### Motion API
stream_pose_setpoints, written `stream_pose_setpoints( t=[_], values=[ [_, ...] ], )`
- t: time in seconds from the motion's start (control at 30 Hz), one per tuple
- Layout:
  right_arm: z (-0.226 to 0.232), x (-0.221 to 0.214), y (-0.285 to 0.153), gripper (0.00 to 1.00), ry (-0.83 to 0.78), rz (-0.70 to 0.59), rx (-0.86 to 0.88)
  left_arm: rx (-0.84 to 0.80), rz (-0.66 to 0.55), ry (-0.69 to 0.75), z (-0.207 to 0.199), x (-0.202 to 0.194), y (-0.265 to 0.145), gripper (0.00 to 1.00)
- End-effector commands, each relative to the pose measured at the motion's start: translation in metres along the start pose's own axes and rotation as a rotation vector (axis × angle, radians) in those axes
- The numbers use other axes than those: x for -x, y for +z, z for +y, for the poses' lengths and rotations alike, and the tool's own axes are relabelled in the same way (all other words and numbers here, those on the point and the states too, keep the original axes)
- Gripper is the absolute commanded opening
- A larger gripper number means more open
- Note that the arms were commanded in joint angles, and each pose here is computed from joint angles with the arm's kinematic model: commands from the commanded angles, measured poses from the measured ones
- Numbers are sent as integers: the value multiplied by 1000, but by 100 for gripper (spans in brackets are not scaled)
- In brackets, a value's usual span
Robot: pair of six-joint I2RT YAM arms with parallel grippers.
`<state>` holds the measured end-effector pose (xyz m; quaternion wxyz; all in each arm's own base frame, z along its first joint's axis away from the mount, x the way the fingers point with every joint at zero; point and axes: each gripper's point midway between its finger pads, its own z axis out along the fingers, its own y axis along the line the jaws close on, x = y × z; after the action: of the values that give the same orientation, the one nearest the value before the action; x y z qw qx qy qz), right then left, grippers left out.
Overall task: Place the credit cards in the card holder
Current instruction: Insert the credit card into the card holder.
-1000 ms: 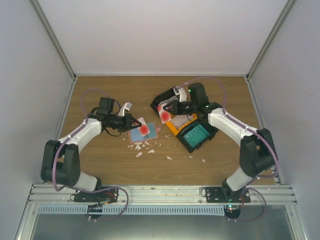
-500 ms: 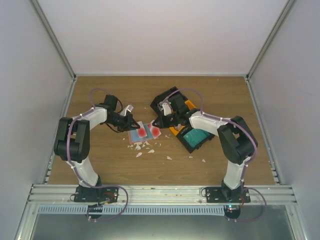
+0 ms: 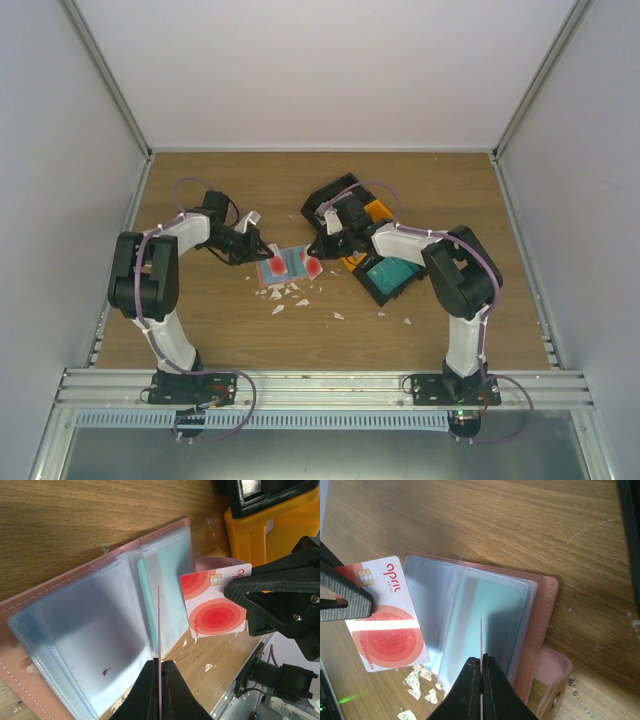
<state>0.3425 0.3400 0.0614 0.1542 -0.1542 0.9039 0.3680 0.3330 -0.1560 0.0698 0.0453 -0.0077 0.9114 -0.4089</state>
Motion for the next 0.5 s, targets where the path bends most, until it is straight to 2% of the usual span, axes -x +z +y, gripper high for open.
stream_pose_setpoints(
  t=[0.0,0.47],
  values=[
    [-10,9,5,1,11,-25,-35,-28,3,2,1,5,5,0],
    [-12,6,5,1,24,-22,-41,-108,15,-16,1,8,19,0]
  ],
)
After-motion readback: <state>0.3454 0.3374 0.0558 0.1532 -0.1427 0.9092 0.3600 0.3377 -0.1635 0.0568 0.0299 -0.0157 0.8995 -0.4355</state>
